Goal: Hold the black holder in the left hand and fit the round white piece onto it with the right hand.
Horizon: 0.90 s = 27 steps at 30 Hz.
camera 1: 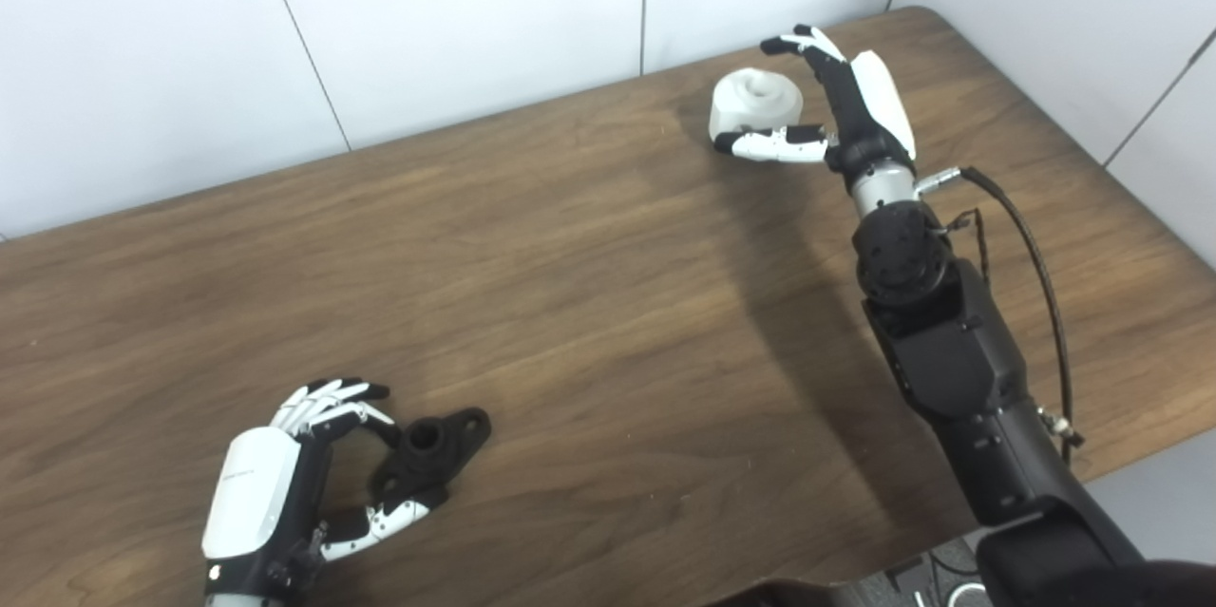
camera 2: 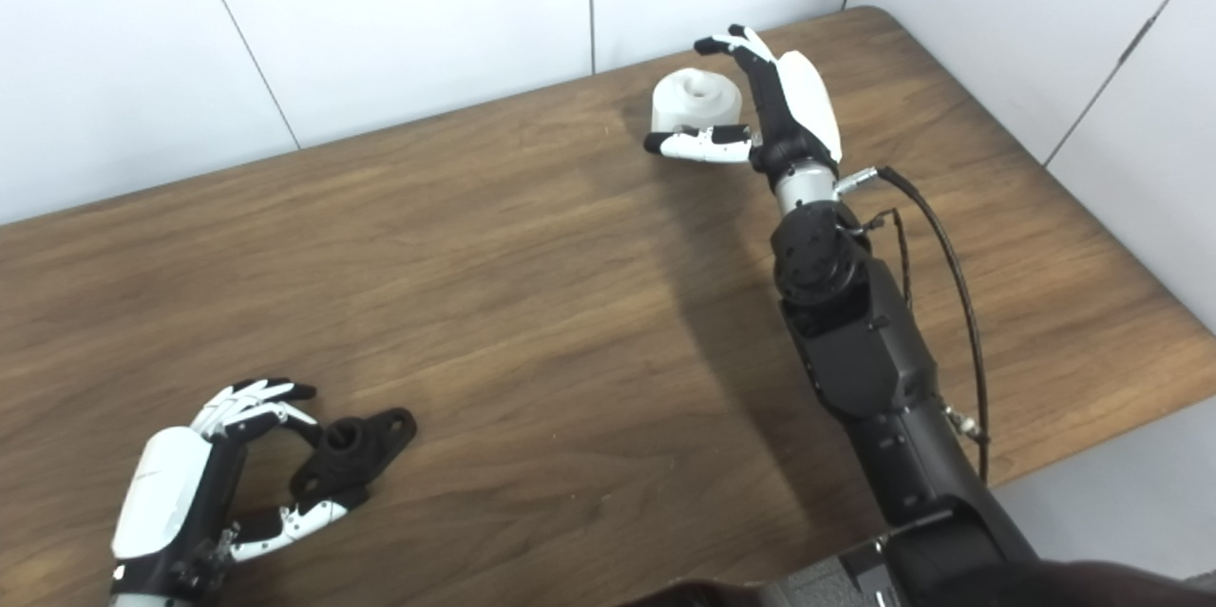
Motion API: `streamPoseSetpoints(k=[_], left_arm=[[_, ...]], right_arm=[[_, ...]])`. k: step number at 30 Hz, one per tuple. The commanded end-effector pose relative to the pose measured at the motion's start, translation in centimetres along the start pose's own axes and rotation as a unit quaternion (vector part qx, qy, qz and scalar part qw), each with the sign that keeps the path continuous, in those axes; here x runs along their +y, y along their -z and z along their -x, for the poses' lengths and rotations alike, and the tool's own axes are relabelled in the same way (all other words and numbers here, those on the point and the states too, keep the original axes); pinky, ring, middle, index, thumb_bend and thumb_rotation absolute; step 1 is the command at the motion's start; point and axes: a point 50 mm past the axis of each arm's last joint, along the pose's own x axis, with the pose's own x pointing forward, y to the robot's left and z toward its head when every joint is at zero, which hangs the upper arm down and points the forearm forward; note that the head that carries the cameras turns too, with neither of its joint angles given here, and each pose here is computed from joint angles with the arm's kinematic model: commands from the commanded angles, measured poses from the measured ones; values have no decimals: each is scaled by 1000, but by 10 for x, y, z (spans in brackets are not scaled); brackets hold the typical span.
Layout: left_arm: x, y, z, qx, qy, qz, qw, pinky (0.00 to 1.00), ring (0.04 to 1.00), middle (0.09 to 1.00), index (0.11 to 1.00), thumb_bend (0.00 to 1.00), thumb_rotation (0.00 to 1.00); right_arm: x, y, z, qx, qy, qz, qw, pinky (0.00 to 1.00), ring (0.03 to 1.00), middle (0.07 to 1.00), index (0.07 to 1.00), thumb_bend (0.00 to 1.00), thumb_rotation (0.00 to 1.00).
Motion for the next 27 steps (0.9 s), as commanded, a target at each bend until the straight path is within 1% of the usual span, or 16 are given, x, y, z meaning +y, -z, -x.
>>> streamPoseSetpoints(k=[1,4,6,12,17,20,27], left_arm=[[-9,7,10,21,22,-6,1000,892,827,765,484,522,47],[-11,5,10,21,22,-4,1000,891,825,764,484,522,47],[-11,4,10,21,22,-5,1000,889,824,763,484,522,47],[-14,3,10,19,20,-5,1000,881,818,757,484,522,47],[-15,3,11,23,23,-3,999,883,821,758,484,522,47],[-16,3,11,24,25,-3,999,889,824,760,484,522,47],[-16,3,10,22,24,-3,999,888,824,760,484,522,47]], right_arm=[[-18,-21,-20,-34,24,21,999,922,989,974,793,902,268],[-20,-21,-30,-32,22,44,998,986,999,983,798,920,266],[-21,-21,-35,-31,22,48,998,997,1000,986,797,927,266],[-30,-24,-48,1,17,77,997,1000,1000,1000,811,928,261],[-35,-24,-57,13,19,100,995,1000,1000,1000,823,927,276],[-37,-24,-60,17,23,104,994,1000,1000,1000,825,907,263],[-38,-21,-68,31,28,119,992,981,1000,1000,814,899,268]])
